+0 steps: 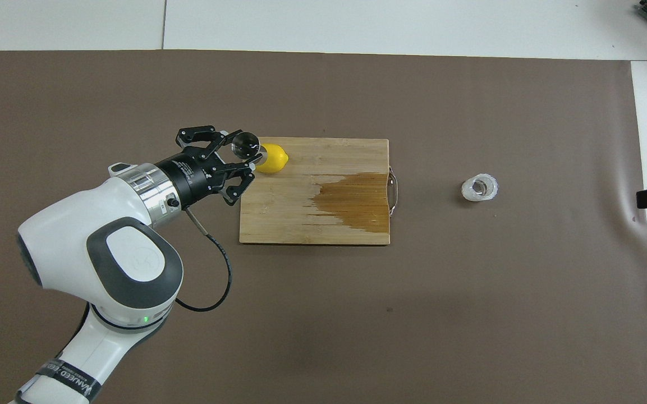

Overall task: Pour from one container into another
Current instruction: 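Lift the metal cup with the left gripper over the wooden board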

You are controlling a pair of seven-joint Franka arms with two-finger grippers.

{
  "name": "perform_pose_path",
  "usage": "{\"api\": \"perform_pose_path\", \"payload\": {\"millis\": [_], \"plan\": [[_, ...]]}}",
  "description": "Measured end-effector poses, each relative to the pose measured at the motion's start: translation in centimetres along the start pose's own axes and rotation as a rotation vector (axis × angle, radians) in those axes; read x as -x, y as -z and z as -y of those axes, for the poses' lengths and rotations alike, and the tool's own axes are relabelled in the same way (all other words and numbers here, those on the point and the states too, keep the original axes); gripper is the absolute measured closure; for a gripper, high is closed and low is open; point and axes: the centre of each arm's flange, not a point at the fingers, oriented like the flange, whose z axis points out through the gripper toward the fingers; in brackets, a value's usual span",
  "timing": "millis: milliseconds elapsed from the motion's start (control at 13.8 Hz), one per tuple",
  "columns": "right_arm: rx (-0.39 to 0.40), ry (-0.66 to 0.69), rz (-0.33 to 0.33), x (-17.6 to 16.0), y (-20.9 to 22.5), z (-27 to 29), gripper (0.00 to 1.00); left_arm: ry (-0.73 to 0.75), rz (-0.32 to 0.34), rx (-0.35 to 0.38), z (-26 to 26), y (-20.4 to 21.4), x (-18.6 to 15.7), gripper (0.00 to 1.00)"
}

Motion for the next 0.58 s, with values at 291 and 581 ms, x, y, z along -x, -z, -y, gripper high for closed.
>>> {"api": "perform_pose_path", "payload": {"millis": [291, 581], "plan": [[0.000, 0.000, 0.000, 0.0, 0.0, 0.0, 0.00, -0.051, 0.012, -0.046, 3.1, -1.3, 1.9, 0.49], [0.000, 0.000, 0.000, 0.0, 0.0, 0.0, 0.00, -0.091, -0.007, -0.079, 5.2, -3.4, 2.8, 0.49]]}}
